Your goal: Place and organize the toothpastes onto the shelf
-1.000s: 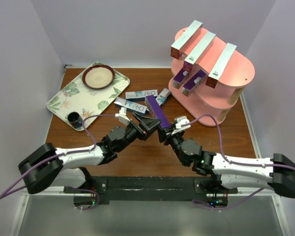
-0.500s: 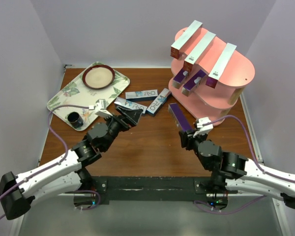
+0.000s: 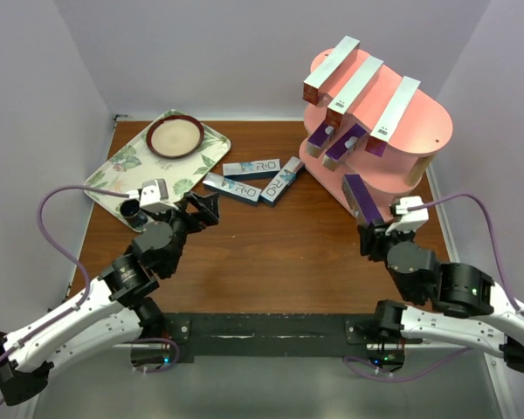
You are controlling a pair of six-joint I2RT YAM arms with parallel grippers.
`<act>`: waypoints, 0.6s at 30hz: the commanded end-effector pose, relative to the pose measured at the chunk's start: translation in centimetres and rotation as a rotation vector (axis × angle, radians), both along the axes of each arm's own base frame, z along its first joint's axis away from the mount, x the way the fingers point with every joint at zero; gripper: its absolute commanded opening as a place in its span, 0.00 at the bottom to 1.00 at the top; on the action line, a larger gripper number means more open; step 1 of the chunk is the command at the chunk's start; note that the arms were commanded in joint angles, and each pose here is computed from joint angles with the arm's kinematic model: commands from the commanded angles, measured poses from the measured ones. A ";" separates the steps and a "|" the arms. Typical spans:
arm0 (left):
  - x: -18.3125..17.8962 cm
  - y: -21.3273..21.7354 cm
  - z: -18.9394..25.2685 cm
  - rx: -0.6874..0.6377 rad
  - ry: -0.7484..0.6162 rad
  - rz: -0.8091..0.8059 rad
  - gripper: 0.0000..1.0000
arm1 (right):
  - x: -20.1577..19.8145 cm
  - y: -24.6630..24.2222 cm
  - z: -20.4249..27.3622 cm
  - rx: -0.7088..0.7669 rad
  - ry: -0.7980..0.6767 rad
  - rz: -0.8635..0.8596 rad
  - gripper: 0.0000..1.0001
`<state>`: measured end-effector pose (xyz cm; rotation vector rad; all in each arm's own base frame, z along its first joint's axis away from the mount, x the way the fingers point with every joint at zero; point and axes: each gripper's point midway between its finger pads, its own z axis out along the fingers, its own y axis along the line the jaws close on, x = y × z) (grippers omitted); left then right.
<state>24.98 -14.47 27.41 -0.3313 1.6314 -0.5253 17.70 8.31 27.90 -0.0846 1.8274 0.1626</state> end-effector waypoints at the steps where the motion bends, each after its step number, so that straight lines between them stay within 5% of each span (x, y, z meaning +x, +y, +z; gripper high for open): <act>1: -0.1 3.6 1.9 0.152 -0.021 0.122 1.00 | 0.3 -3.6 1.9 -0.022 -0.077 -0.128 0.11; 18: -1.0 7.3 2.4 0.258 -0.032 0.233 1.00 | 3.0 -2.8 2.5 -0.099 -0.229 -0.453 0.10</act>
